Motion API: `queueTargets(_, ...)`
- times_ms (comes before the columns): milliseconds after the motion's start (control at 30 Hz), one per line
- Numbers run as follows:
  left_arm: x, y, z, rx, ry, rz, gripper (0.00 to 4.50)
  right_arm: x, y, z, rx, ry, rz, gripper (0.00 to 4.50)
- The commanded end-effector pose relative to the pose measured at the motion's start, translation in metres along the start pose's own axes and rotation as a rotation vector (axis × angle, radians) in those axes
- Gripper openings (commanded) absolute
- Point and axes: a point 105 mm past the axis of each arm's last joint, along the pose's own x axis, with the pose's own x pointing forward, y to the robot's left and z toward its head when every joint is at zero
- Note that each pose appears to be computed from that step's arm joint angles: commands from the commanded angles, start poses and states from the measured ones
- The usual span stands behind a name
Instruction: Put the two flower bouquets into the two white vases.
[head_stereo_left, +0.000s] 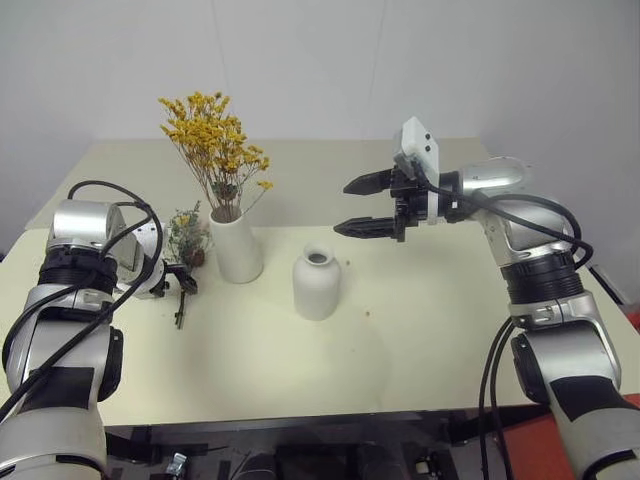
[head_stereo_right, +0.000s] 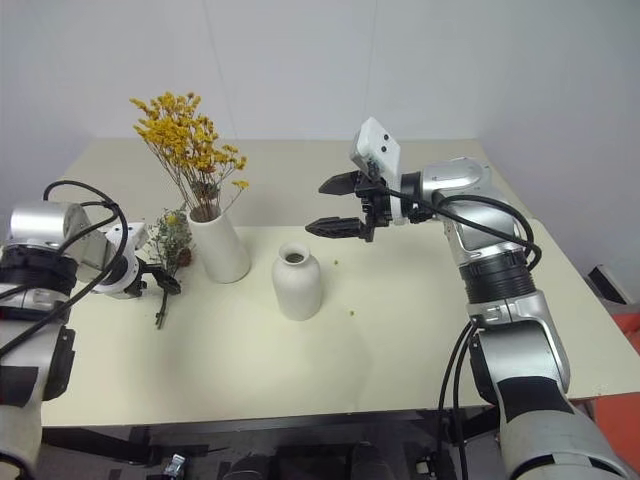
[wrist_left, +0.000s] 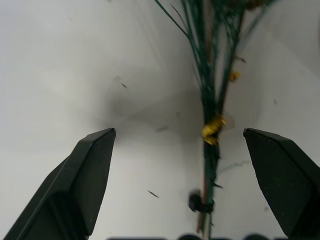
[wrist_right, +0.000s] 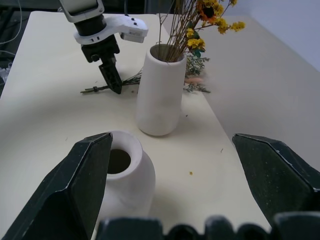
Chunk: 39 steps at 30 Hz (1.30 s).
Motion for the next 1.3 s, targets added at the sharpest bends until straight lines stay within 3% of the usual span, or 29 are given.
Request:
queueTargets(33, -0.004, 0.003, 0.011, 0.013, -0.040, 0.023, 3.87, -0.010, -0.001, 0.015, -0.032, -0.043, -0.022, 4.50)
queueTargets(433, 0.006, 0.000, 0.007, 0.001, -0.006, 0.007, 0.10, -0.009, 0.000, 0.014, -0.022, -0.047, -0.021, 4.50)
queueTargets(667, -0.008, 0.012, 0.010, -0.035, -0.027, 0.031, 0.05, -0.011, 0.005, 0.013, -0.025, -0.045, 0.008, 4.50)
queueTargets(933, -0.061, 0.057, 0.031, -0.137, -0.195, 0.178, 0.05, -0.016, 0.014, 0.012, -0.042, -0.048, 0.065, 4.50)
queueTargets(1100, -0.129, 0.064, 0.073, -0.125, -0.573, 0.236, 0.05, -0.017, 0.014, 0.012, -0.044, -0.048, 0.065, 4.50)
queueTargets(1300, -0.197, 0.016, 0.103, 0.014, -1.080, 0.034, 0.05, -0.023, 0.012, 0.008, -0.036, -0.048, 0.047, 4.50)
